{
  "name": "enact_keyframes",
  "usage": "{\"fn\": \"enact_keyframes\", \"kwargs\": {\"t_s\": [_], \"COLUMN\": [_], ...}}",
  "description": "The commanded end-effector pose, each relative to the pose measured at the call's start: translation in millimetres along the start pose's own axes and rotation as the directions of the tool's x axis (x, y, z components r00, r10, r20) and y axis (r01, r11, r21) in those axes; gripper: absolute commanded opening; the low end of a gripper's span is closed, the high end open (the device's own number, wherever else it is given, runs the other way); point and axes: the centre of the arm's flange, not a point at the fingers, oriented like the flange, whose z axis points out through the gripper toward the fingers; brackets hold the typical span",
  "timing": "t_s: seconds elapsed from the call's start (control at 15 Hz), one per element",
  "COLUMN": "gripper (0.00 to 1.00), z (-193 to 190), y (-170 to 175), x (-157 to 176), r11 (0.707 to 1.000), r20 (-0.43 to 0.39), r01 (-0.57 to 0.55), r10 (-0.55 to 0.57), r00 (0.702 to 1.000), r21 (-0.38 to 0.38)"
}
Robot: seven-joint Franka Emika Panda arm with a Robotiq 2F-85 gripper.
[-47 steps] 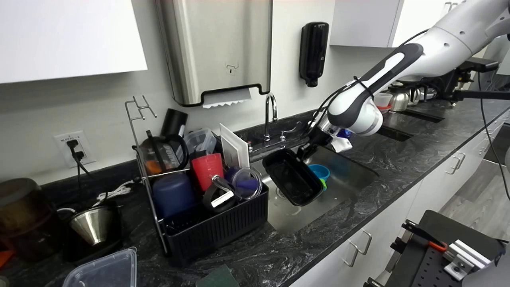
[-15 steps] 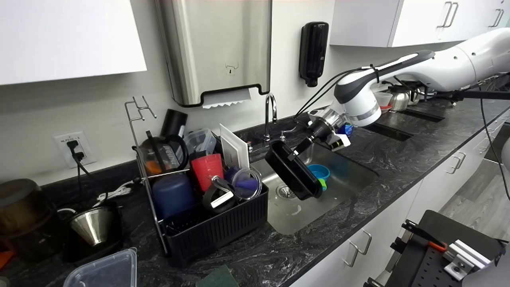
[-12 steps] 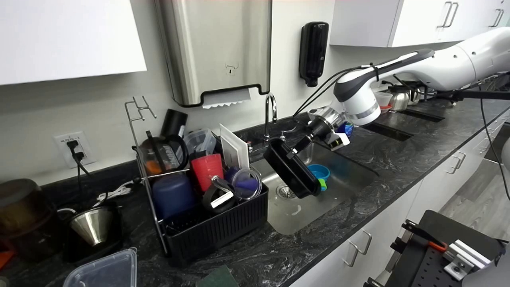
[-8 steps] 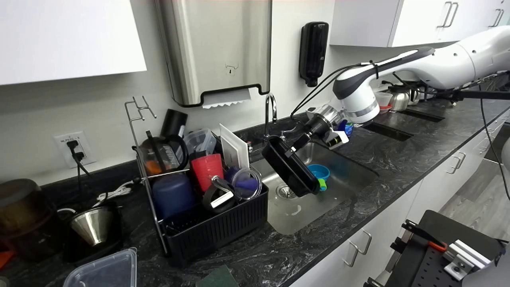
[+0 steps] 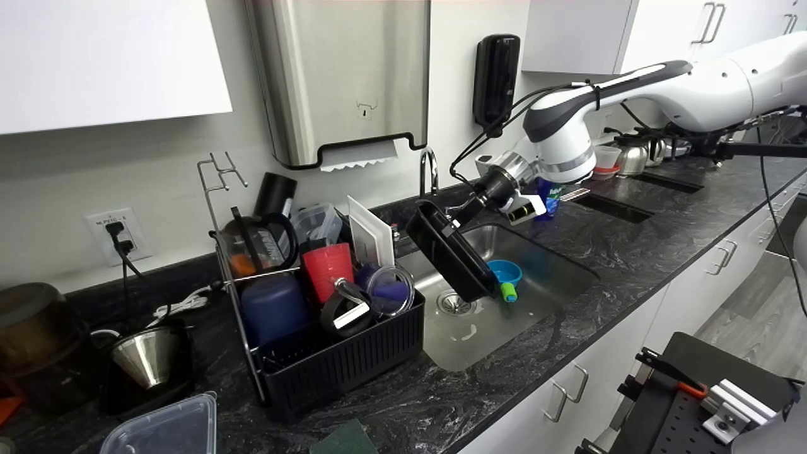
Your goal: Put the black dish in the sink onto the rack
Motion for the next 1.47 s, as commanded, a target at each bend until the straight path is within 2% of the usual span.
{"fn": "enact_keyframes", "kwargs": {"t_s": [0.0, 0.93, 1.4], "gripper": [0.02, 0.02, 0.02], "z": [-6, -15, -7], "y": [-18, -54, -92], "x": [4, 34, 64], "r11": [0.998, 0.991, 0.975], "r20": [0.008, 0.000, -0.002], "r01": [0.052, 0.134, 0.218], "r10": [-0.052, -0.134, -0.218], "r00": [0.999, 0.991, 0.976], "r21": [0.020, 0.021, 0.047]}}
